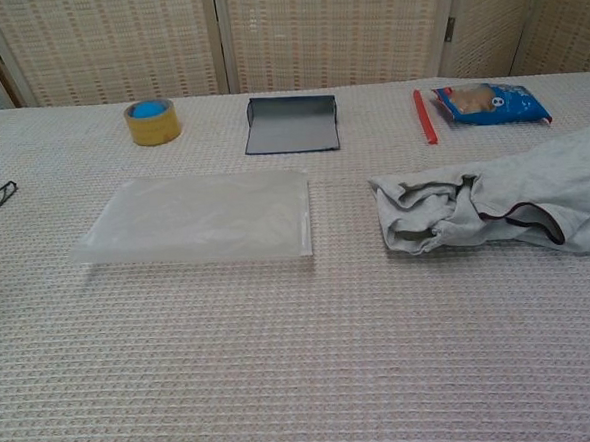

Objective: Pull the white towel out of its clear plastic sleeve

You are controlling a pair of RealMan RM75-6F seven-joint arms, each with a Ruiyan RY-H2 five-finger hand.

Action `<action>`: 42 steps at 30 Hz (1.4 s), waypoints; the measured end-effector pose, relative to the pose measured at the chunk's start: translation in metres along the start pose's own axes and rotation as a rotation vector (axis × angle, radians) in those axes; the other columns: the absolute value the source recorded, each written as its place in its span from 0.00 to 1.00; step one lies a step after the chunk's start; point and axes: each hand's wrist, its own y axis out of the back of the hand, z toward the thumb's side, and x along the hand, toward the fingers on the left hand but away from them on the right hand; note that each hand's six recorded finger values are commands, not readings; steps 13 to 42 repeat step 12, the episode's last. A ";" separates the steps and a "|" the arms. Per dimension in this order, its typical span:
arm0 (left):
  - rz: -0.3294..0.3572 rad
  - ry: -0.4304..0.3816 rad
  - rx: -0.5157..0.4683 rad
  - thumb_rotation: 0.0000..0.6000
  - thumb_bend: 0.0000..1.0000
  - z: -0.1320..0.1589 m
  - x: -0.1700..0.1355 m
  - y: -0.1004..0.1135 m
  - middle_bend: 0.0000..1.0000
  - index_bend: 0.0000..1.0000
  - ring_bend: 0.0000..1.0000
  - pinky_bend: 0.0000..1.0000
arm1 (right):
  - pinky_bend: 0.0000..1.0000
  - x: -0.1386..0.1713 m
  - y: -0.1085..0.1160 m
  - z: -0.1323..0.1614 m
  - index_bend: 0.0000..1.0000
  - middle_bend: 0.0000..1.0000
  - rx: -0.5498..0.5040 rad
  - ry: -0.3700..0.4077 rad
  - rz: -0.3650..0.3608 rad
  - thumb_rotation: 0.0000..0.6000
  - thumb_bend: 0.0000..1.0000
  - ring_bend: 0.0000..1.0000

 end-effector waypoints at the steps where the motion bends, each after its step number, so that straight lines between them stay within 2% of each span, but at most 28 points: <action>1: -0.004 0.019 0.010 1.00 0.17 -0.008 -0.008 0.000 0.29 0.17 0.17 0.22 | 0.00 0.005 -0.002 0.000 0.00 0.00 0.003 0.002 0.002 1.00 0.12 0.00; 5: -0.016 0.058 0.031 1.00 0.17 -0.027 -0.019 0.004 0.25 0.18 0.14 0.19 | 0.00 0.014 -0.002 0.005 0.00 0.00 -0.002 0.025 -0.013 1.00 0.12 0.00; 12: 0.016 0.061 0.058 1.00 0.17 -0.034 -0.022 0.012 0.17 0.18 0.07 0.19 | 0.00 0.016 -0.006 0.003 0.00 0.00 -0.031 0.028 0.009 1.00 0.11 0.00; 42: 0.016 0.061 0.058 1.00 0.17 -0.034 -0.022 0.012 0.17 0.18 0.07 0.19 | 0.00 0.016 -0.006 0.003 0.00 0.00 -0.031 0.028 0.009 1.00 0.11 0.00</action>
